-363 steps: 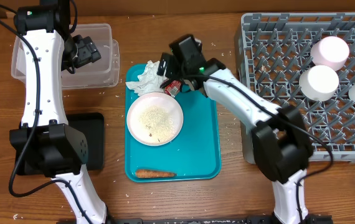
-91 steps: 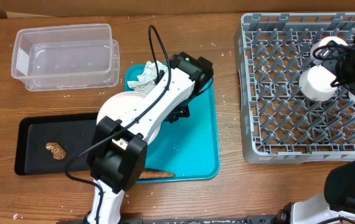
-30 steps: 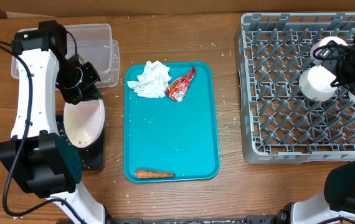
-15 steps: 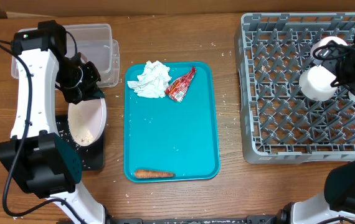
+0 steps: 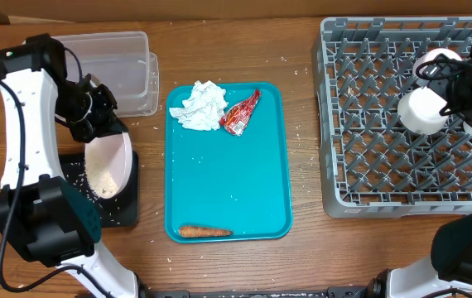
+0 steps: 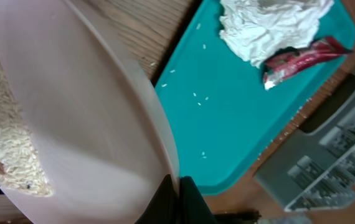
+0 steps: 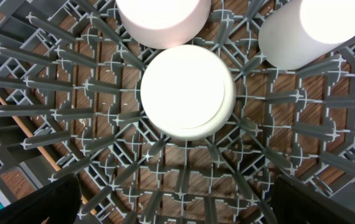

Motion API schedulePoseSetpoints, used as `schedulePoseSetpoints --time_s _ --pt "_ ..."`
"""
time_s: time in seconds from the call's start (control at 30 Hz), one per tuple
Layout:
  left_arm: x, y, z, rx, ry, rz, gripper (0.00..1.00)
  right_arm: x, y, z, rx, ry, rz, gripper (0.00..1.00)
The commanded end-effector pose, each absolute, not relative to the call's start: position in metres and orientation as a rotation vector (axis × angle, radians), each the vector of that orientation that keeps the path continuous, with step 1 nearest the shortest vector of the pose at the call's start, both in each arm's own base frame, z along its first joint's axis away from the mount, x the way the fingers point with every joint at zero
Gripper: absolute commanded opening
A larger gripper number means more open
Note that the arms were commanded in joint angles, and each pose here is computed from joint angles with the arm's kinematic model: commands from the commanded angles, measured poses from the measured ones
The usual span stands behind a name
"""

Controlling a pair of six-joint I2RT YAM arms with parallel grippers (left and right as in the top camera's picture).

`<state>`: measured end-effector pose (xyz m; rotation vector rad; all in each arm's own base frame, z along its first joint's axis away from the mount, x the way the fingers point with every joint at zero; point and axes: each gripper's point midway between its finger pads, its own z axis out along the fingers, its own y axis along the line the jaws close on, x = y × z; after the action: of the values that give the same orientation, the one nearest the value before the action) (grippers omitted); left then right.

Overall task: Sort waste into correct bins and load items into the dishwasher
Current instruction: 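Tilt the plate with the left gripper to pour rice onto the black tray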

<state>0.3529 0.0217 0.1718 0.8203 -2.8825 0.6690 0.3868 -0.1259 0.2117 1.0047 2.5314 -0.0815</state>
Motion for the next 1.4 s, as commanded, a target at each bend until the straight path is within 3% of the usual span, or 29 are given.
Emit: schedulePoseSetpoints --time_s 0.0,1.37 --pt "0.353 0.013 0.187 0.752 -2.895 0.829 0.04 0.388 -0.127 0.228 1.002 2.481 -0.081 1.0" --pt "0.335 0.057 0.198 0.968 -2.728 1.164 0.04 0.388 -0.127 0.228 1.002 2.481 -0.081 1.0"
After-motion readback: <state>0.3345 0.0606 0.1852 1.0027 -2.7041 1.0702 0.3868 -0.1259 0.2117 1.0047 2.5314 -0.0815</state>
